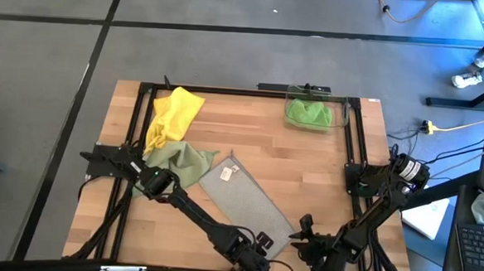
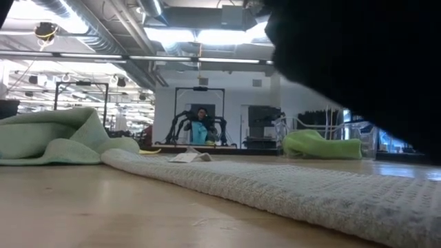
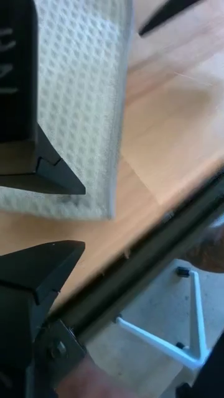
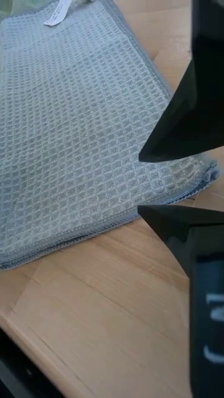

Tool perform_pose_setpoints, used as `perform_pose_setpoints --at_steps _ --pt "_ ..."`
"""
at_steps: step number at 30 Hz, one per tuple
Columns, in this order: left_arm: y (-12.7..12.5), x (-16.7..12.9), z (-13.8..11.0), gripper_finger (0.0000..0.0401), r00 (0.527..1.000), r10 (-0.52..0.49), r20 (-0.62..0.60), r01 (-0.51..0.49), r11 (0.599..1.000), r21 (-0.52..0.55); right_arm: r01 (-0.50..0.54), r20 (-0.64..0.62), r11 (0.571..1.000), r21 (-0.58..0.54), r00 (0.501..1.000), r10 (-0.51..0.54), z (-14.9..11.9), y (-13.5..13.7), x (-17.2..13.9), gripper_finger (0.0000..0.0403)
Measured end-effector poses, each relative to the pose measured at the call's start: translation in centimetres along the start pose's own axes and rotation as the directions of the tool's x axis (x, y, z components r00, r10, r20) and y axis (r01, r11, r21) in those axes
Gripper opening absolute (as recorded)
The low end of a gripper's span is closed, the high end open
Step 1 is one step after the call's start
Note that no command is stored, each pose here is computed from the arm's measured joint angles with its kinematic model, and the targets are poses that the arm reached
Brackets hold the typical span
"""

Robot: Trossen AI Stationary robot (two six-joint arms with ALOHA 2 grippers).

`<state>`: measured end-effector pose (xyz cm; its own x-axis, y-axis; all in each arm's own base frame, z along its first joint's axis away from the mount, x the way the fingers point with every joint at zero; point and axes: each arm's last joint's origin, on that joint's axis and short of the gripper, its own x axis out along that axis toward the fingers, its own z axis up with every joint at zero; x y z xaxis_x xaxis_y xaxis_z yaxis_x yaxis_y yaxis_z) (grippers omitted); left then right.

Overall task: Fold microfiber towels
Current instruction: Fold the gray cloth

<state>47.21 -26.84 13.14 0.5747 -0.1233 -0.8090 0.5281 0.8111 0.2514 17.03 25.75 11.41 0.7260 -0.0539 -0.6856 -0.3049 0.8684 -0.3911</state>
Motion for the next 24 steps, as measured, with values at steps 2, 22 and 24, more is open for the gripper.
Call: perform_pose_setpoints --at_steps 2,22,24 --pt "0.4 -0.2 -0.1 0.0123 1.000 0.002 -0.009 -0.002 1.000 -0.003 0.000 0.000 1.000 -0.002 1.000 0.000 0.0 0.0 0.0 0.0123" --pt "1.9 0.7 -0.5 0.0122 0.999 0.033 -0.004 -0.033 0.997 -0.075 0.003 -0.009 1.000 -0.008 1.000 -0.003 -0.1 0.0 0.0 0.0123" --pt "1.7 0.7 -0.4 0.0116 0.999 0.042 -0.005 -0.042 0.997 -0.070 0.004 -0.011 1.000 -0.012 1.000 -0.004 -0.1 0.0 0.0 0.0123"
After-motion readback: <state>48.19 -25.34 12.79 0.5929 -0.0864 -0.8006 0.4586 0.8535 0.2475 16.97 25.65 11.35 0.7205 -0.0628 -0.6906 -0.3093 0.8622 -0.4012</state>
